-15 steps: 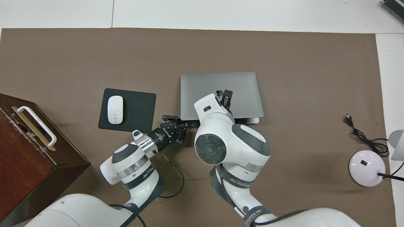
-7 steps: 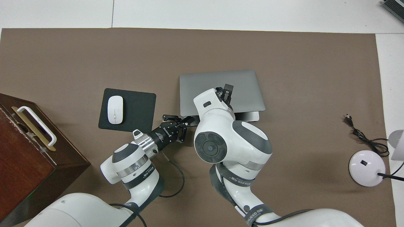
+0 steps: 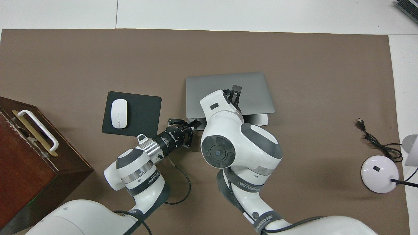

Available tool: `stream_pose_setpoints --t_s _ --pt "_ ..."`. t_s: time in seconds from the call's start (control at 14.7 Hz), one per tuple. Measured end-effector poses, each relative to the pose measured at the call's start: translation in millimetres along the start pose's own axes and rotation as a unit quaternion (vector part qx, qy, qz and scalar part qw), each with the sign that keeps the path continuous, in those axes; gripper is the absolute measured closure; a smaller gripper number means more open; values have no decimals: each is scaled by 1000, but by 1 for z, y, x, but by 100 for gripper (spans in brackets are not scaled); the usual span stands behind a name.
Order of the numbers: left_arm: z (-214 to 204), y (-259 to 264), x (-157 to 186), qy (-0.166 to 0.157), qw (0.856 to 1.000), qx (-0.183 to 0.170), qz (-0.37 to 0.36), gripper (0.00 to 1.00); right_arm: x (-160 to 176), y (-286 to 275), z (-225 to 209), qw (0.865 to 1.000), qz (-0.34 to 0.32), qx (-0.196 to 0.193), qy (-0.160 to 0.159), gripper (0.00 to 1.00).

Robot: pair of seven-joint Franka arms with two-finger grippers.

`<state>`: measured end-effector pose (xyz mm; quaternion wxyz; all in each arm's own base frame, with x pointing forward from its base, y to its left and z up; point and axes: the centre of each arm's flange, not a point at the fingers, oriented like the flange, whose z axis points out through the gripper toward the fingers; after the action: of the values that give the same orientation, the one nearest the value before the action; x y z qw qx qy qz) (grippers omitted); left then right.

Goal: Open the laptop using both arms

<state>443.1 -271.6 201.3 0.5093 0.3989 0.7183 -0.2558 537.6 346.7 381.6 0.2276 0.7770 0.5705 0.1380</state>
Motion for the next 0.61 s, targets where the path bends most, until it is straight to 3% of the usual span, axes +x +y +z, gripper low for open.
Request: stream_pose_setpoints --t_s 0.61 --pt "0 0 0 0 1000 0 0 99 2 9 -7 1000 -8 -20 3 0"
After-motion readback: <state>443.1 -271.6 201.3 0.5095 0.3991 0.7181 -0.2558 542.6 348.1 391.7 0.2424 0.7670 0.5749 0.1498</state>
